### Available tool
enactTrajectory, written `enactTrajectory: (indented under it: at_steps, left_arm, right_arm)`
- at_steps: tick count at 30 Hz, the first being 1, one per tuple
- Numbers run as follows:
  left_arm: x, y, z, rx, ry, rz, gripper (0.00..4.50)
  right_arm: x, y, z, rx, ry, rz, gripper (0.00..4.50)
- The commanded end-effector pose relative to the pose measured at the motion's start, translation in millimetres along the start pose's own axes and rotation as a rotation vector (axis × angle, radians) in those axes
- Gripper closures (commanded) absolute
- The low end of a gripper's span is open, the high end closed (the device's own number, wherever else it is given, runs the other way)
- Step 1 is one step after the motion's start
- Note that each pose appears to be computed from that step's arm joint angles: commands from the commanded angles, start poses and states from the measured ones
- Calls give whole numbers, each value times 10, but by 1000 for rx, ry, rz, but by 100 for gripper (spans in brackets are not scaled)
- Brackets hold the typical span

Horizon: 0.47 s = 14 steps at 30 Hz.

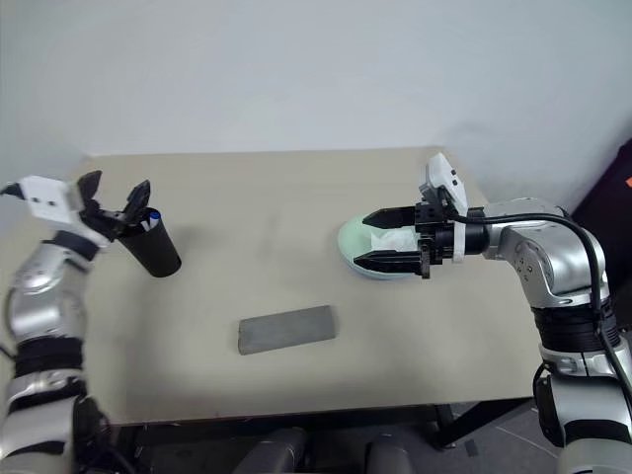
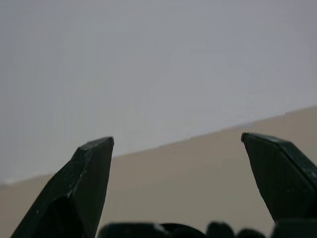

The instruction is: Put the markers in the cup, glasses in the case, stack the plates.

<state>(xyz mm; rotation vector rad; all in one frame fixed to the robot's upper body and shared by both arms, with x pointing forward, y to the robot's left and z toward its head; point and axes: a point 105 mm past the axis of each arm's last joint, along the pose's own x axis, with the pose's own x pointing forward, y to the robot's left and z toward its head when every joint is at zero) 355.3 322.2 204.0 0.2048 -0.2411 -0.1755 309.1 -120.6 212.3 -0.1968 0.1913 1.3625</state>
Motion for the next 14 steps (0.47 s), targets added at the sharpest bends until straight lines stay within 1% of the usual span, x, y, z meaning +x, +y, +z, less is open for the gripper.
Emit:
enactTrajectory:
  at_steps: [1,4,7,9,12,14]
  left_arm:
    - [-250,260,350,35,-29,-10,11]
    - [-600,403,438,20,49,-74,11]
    - [-880,446,409,-10,137,-120,11]
    - [-990,375,324,-24,178,-133,11]
    - [-1105,286,221,-67,203,-115,11]
    - [-1126,223,195,-82,206,-104,11]
  right_arm:
    - [-25,41,145,-55,-44,-12,0]
    - [-25,38,144,-53,-60,-16,0]
    - [51,60,129,-34,-76,-3,0]
    - [90,97,95,-28,-76,26,0]
    - [161,114,99,-27,-84,32,0]
    - [164,113,120,-32,-90,40,0]
